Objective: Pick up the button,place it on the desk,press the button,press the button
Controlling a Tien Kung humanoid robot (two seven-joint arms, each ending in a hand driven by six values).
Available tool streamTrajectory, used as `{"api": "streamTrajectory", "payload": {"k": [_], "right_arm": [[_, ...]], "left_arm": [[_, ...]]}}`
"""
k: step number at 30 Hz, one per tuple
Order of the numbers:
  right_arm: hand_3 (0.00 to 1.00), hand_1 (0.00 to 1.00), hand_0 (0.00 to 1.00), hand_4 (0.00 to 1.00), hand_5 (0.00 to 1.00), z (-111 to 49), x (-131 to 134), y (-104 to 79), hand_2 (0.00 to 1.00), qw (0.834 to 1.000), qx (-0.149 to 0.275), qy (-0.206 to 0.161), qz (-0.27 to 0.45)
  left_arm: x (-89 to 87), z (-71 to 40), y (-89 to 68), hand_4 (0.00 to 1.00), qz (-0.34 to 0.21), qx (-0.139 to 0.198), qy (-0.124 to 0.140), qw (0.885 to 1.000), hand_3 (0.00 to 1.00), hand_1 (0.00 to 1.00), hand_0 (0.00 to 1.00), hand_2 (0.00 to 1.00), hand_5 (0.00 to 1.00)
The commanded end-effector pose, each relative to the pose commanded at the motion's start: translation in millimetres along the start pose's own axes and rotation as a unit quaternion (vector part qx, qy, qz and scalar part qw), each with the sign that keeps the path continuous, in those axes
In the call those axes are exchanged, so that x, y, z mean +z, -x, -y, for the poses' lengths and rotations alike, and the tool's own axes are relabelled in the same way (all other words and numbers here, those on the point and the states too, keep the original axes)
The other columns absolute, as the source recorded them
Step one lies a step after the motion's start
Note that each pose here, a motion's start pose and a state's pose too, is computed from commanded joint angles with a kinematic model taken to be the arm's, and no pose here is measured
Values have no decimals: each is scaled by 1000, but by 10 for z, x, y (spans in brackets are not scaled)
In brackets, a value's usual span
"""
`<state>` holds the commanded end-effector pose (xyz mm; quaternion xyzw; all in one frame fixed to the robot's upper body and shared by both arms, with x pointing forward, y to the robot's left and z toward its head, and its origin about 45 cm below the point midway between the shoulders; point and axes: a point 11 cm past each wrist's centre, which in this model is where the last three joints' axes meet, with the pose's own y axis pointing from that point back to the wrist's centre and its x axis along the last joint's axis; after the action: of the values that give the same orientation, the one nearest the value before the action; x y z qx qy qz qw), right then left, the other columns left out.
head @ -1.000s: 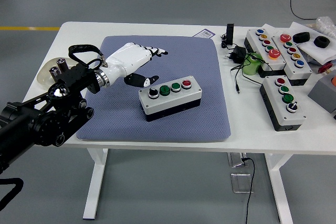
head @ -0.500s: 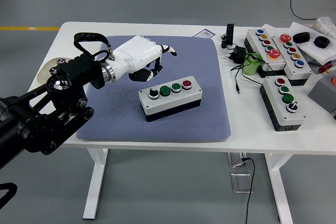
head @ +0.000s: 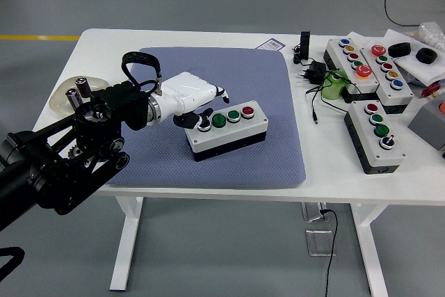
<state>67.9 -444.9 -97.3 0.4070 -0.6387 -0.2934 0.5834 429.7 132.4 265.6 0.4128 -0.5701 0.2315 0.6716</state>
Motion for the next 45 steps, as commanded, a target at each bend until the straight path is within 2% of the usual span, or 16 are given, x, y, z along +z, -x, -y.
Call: {"api": "streamTrajectory", "payload": {"k": [19, 33, 36, 41, 45], "right_arm": [[635, 538, 635, 234, 241, 1, 14, -5, 565, 1000, 0, 1, -1], [634, 538, 635, 234, 241, 0, 38, -7, 565, 1000, 1, 3, -3], [635, 538, 635, 235, 241, 1, 40, -8, 565, 1000, 1, 3, -3], [635, 538, 635, 235, 241, 1, 39, -11, 566, 1000, 1, 3, -3], [635, 538, 635, 235, 241, 2, 24, -15, 566, 1000, 1, 2, -2]], "left_arm": [[103, 146, 153, 325, -9, -25, 1, 1000, 801, 2, 2, 22, 2], [126, 159, 335, 325, 7, -58, 0, 998, 798, 2, 2, 14, 2], [124, 156, 282, 334, 1, -46, 1, 999, 799, 2, 2, 14, 2], [150, 148, 44, 333, -15, -3, 7, 1000, 801, 2, 2, 14, 2], [198, 174, -91, 333, -18, 12, 14, 1000, 801, 2, 2, 14, 2]]}}
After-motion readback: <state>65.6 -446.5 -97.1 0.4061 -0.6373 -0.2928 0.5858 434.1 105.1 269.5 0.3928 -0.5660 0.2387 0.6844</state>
